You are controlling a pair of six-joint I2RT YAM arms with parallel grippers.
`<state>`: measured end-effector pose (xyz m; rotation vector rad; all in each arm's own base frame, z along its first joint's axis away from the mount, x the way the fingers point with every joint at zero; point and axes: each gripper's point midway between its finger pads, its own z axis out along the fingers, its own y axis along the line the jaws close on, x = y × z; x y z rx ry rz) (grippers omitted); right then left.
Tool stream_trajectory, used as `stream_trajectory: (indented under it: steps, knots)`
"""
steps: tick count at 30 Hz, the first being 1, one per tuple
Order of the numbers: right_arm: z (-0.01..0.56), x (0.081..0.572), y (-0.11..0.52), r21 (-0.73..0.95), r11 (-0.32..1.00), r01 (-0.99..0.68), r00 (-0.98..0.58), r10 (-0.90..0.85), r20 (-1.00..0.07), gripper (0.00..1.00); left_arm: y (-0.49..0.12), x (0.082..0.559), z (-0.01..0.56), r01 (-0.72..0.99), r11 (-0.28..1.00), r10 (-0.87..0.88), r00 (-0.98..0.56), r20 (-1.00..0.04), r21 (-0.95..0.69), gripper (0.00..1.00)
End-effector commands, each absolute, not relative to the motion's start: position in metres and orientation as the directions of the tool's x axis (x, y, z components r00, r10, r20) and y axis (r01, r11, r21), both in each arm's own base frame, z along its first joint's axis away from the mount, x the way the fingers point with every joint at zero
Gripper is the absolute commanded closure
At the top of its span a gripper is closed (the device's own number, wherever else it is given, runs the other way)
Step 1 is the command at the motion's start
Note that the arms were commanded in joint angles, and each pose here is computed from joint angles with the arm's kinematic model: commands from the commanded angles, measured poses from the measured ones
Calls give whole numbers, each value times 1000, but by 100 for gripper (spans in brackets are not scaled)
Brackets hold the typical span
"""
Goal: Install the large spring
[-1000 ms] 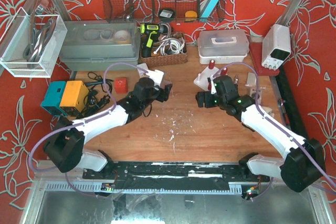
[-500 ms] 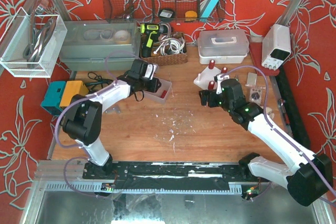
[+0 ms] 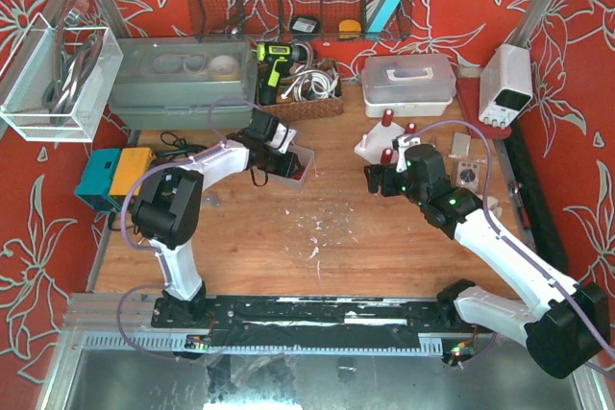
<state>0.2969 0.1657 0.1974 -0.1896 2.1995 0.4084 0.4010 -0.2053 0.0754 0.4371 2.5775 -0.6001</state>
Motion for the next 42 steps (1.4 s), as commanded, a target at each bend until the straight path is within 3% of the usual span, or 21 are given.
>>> stream_trajectory:
  steps: [1, 25, 42]
  knots:
    - [200, 296, 161, 219, 940, -261, -595, 22, -803, 1, -210, 398, 69, 409, 840, 222, -858, -464, -355, 59]
    - [199, 297, 157, 204, 947, -247, -587, 21, -809, 1, -203, 411, 26, 357, 892, 245, -898, -366, -279, 59]
    - [203, 297, 153, 198, 952, -235, -571, 29, -820, 1, -206, 430, 76, 398, 893, 256, -833, -490, -210, 82]
